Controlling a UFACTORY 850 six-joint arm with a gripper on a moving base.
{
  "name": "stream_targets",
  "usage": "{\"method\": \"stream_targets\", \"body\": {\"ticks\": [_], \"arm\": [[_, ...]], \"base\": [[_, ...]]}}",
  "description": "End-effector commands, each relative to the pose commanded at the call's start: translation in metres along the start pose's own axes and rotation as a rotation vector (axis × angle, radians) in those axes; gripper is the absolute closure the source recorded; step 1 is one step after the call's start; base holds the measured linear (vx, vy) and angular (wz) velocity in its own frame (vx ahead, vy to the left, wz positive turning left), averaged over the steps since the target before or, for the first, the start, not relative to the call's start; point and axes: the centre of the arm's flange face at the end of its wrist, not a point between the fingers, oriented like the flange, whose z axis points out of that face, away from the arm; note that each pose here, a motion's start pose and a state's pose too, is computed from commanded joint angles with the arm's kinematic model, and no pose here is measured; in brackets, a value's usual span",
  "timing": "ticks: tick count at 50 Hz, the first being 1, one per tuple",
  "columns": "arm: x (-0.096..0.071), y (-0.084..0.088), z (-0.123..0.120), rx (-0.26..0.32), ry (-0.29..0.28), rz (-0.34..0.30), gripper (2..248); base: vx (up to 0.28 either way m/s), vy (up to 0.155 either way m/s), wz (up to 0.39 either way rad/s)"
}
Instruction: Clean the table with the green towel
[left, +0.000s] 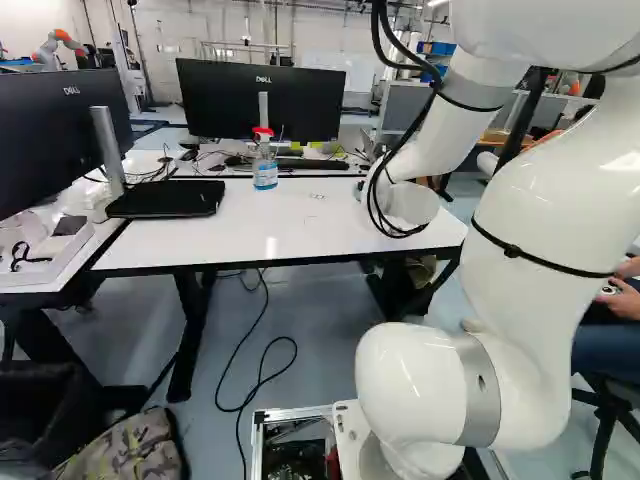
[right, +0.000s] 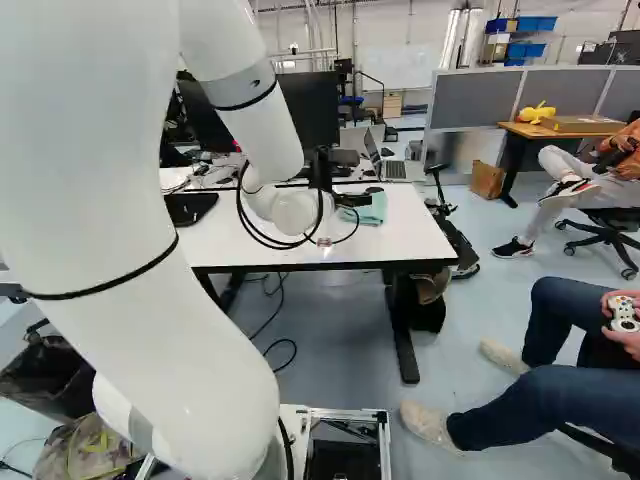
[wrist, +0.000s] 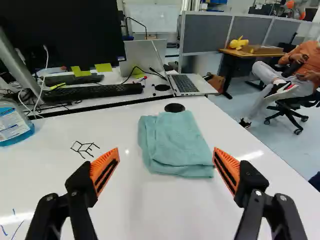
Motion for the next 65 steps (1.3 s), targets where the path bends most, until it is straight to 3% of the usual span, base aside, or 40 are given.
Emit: {"method": "stream_targets", "body": {"ticks": [21,36,65], "arm": [[0.018,0.019,0.032,-0.037,-0.026,0.013,3],[0.021,0.029,0.061,-0.054,-0.075,0.021,3],[0.024,0.031,0.118,-0.050,-0.174,0.022,3]], "base": [[0.000,0.000,0.000],[0.000,0.000,0.000],[0.000,0.000,0.000]]}}
